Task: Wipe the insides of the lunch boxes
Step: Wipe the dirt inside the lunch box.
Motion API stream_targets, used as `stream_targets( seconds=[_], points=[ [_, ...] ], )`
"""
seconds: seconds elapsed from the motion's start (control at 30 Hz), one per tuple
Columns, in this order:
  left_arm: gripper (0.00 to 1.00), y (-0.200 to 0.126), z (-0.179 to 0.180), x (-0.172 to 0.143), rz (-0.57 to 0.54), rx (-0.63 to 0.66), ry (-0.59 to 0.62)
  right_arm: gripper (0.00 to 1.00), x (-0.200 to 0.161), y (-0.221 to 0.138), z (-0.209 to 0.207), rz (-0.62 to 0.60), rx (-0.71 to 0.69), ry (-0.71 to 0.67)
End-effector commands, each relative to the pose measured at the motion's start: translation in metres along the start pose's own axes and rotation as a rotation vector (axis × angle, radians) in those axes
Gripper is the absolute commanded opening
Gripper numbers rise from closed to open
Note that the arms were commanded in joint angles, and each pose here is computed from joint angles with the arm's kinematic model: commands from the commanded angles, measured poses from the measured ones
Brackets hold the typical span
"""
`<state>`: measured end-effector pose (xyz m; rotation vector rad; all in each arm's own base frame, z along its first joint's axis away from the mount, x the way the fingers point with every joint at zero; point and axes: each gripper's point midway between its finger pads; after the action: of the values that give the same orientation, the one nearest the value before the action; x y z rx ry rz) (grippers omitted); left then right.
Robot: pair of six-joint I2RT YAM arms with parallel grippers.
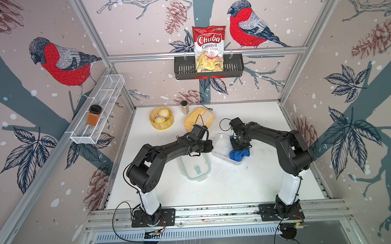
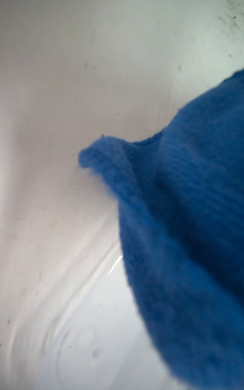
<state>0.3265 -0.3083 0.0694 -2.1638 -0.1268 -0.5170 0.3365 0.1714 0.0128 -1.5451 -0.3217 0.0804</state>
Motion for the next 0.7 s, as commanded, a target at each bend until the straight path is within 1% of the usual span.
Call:
stream_targets(
  seconds=[0.0, 0.1, 0.17, 0.23, 0.3, 0.33, 0.4, 0.47, 0.57, 0.67],
  points=[
    [0.0, -0.004, -0.016, -0.014, 0.052, -0.071, 0.052, 0.0, 0.012, 0.013, -0.025, -0.044, -0.125, 0.046],
    [0.0, -0.001, -0.017, -0.021, 0.072, -0.079, 0.046, 0.0, 0.019, 0.01, -0.013, -0.072, -0.08, 0.011],
    [0.0, 0.002, -0.015, -0.023, 0.077, -0.079, 0.042, 0.0, 0.021, 0.009, 0.003, -0.087, -0.039, -0.047],
    [0.0, 0.004, -0.012, -0.022, 0.078, -0.064, 0.047, 0.0, 0.018, 0.01, 0.014, -0.087, -0.038, -0.11],
    [0.05, 0.005, -0.008, -0.017, 0.069, -0.033, 0.064, 0.0, 0.013, 0.014, 0.02, -0.071, -0.048, -0.157],
    [0.12, 0.005, -0.004, -0.013, 0.064, -0.01, 0.072, 0.0, 0.01, 0.017, 0.021, -0.061, -0.055, -0.172],
    [0.17, 0.004, -0.002, -0.002, 0.052, 0.004, 0.086, 0.0, 0.008, 0.018, 0.022, -0.057, -0.07, -0.193],
    [0.25, 0.002, 0.0, 0.011, 0.038, 0.016, 0.103, 0.0, 0.009, 0.018, 0.018, -0.061, -0.096, -0.202],
    [0.31, 0.002, 0.001, 0.025, 0.029, 0.032, 0.127, 0.0, 0.012, 0.014, 0.015, -0.078, -0.11, -0.203],
    [0.31, 0.006, -0.001, 0.034, 0.017, 0.029, 0.147, 0.0, 0.015, 0.008, 0.017, -0.104, -0.077, -0.193]
  ],
)
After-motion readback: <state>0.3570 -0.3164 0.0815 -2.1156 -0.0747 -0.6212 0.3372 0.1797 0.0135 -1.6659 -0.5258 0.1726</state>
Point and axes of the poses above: each gripper's point midway between its finger pads, its own y axis out along the fingers, its own z axis along the line the jaws close on, x = y × z, and after that the axes turned 1 degree about y, right-handed
